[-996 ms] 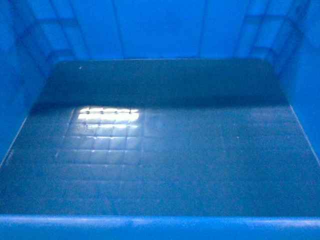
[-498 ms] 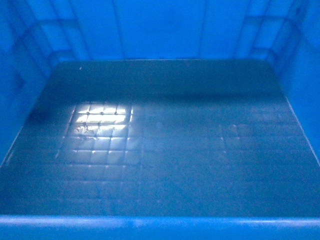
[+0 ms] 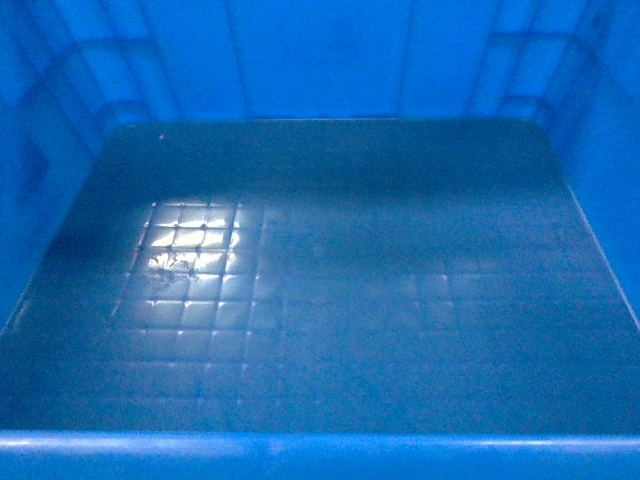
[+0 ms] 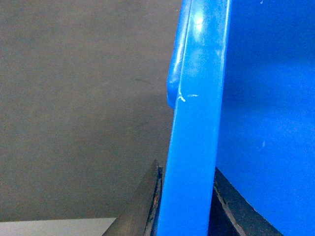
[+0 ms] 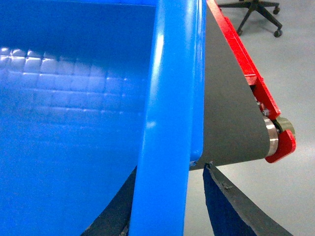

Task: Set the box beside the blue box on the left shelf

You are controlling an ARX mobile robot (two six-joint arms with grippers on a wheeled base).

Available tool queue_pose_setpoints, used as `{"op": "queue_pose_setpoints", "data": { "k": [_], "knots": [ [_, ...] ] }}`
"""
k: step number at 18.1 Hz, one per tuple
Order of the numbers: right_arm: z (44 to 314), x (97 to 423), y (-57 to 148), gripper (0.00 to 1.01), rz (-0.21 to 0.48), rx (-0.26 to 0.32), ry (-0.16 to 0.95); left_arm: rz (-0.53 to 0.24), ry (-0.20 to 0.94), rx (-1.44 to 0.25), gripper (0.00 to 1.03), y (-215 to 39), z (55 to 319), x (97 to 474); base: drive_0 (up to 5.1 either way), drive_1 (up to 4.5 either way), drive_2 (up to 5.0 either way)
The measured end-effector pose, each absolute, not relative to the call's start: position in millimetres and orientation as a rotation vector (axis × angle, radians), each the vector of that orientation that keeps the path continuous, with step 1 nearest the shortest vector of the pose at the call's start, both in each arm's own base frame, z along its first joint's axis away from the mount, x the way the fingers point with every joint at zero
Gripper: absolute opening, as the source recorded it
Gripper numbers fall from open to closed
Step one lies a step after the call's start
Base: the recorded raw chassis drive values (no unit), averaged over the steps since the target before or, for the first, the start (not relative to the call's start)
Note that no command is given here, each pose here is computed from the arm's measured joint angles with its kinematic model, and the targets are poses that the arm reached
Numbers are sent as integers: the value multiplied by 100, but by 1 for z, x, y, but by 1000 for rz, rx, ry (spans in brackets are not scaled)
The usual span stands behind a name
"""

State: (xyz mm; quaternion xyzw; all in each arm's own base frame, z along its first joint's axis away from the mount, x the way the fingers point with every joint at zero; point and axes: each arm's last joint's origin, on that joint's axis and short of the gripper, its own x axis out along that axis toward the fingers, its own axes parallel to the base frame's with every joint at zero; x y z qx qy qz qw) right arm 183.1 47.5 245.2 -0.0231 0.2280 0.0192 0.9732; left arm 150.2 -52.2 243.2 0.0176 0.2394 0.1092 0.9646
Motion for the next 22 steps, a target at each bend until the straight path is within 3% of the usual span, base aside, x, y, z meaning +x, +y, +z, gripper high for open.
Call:
{"op": "queue_pose_setpoints", "data": {
  "k": [22],
  "knots": [
    [245, 183, 48, 33, 39, -47, 460, 219, 486, 43, 19, -52, 243, 150, -153, -153, -153]
  ]
}}
